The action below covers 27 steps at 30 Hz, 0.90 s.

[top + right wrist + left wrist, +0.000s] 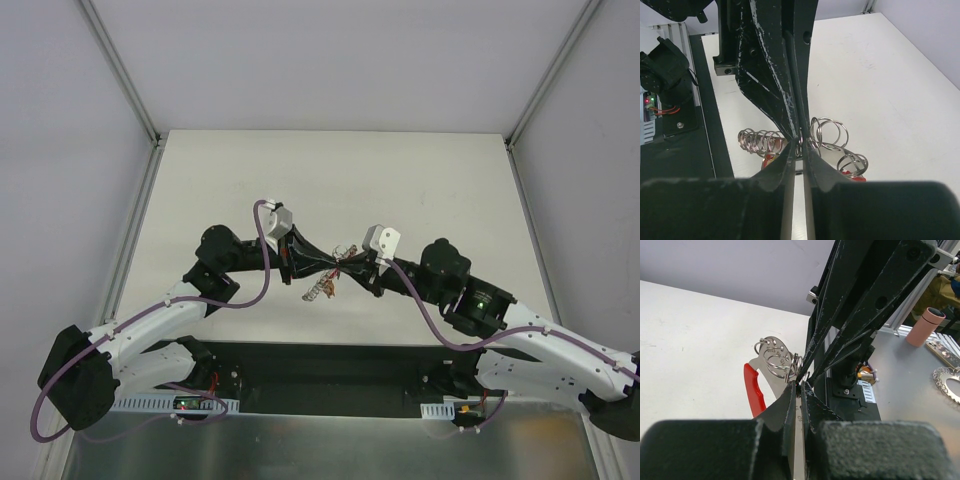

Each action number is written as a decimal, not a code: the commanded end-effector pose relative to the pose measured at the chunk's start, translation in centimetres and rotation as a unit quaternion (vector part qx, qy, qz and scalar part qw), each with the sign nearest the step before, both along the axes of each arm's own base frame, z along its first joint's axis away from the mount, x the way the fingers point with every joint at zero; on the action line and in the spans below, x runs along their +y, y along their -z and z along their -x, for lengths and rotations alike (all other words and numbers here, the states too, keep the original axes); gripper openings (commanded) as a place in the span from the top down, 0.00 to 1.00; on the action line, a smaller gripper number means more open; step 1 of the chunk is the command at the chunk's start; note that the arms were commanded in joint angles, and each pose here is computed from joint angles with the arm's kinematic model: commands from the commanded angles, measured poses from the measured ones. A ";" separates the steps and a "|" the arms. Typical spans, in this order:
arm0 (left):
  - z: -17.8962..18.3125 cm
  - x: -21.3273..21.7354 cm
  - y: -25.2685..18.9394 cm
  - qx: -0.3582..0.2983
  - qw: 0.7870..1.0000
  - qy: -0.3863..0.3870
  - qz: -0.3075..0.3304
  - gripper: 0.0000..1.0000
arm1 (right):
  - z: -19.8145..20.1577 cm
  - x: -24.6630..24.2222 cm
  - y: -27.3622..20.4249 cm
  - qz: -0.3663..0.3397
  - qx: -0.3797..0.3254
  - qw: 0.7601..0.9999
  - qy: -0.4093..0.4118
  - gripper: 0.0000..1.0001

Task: Remove the keys from the keyring
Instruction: Adjust the key on the keyring.

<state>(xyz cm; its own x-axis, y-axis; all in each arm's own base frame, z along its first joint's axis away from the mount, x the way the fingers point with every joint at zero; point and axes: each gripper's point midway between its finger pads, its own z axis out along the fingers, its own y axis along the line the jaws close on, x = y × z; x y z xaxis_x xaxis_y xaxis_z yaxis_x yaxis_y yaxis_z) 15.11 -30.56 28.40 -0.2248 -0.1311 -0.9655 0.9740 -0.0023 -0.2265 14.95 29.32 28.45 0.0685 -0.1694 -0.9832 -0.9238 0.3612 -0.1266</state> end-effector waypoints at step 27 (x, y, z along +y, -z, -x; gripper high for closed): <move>-1.3 3.3 4.6 0.037 0.986 -0.144 -0.077 0.47 | 1.4 -8.1 3.8 0.273 0.195 0.934 0.123 0.99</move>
<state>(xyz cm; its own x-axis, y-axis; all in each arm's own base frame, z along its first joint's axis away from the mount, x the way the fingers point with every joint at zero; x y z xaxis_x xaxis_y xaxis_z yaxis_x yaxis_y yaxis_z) 14.74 -28.42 26.00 -0.2539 -0.0708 -0.9646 0.9509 0.1640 -0.2623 14.99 24.34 25.74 -0.2360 -0.5193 -0.8214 -0.8703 0.4889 -0.0590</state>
